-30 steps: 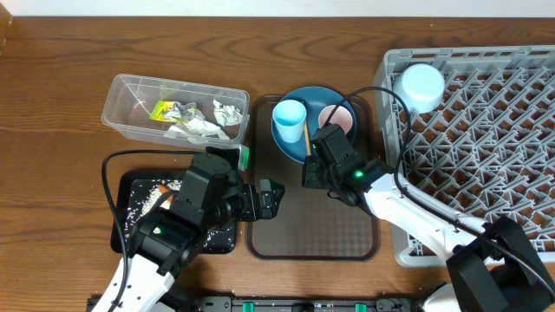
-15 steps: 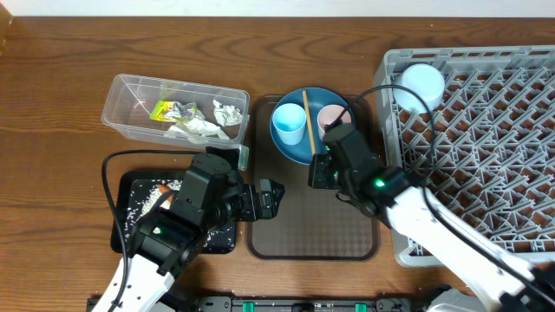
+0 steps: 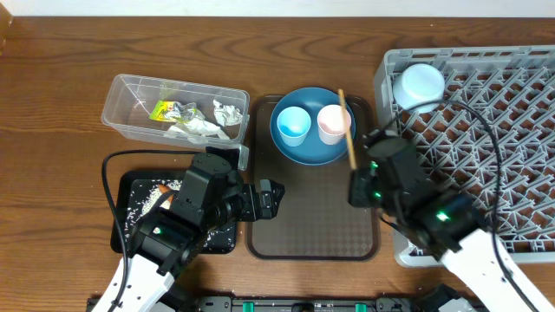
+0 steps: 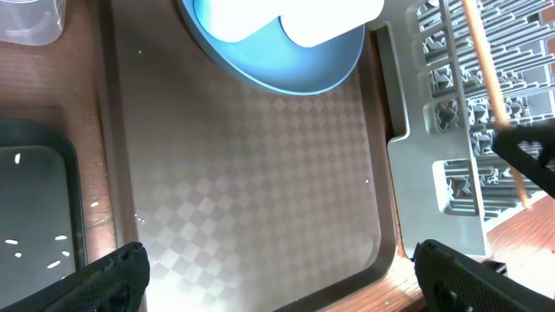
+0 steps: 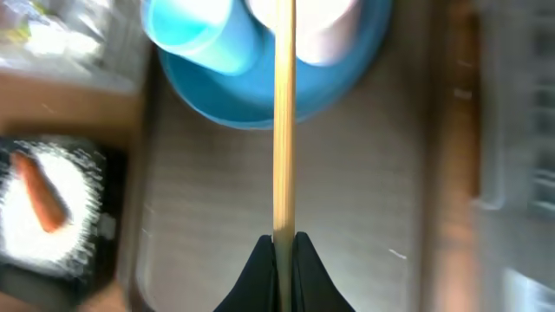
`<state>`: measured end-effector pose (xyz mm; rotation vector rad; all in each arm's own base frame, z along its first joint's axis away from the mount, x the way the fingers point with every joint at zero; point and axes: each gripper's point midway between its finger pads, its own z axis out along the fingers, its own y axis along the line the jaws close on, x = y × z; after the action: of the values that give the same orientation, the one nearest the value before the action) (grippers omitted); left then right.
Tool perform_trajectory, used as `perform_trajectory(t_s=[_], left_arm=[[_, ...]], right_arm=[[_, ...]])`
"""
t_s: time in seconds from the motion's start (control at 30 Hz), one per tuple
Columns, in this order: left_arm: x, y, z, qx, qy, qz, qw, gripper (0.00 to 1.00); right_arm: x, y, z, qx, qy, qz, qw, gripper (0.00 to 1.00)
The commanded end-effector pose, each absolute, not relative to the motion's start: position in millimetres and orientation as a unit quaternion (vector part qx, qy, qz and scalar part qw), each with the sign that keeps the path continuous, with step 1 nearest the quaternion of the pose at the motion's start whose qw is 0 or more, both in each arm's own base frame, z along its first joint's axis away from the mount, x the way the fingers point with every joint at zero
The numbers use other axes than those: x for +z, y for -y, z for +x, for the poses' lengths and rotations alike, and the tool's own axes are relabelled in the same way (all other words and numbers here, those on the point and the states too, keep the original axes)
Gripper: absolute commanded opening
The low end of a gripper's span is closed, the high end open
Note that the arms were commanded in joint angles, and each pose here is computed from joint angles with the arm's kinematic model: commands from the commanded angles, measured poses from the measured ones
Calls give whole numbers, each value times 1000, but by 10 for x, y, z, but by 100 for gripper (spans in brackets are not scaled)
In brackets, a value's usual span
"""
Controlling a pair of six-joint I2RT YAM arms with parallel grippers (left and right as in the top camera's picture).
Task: Sort waste into correct bins and load items into the dishwasher rack
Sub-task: 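Grasp the second chopstick with the right gripper and lift it, then carry the chopstick into the rack and release it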
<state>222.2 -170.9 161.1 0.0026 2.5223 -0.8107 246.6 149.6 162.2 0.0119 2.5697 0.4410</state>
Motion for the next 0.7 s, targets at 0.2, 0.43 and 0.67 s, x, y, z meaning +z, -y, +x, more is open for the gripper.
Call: perform_trajectory(t_s=[0.2,0.43,0.67], left_arm=[[1621,1693,2240,-294,-923,-1,248,100],[1621,1693,2240,-294,-923,-1,248,100],[1621,1693,2240,-294,-923,-1,248,100]], right_arm=[[1641,-869,2223,65,-958,-90,264,1],[1480,-466,2127,-16,-973,-82,217,1],[1466,-274,2148,-53,-974,-58,212,1]])
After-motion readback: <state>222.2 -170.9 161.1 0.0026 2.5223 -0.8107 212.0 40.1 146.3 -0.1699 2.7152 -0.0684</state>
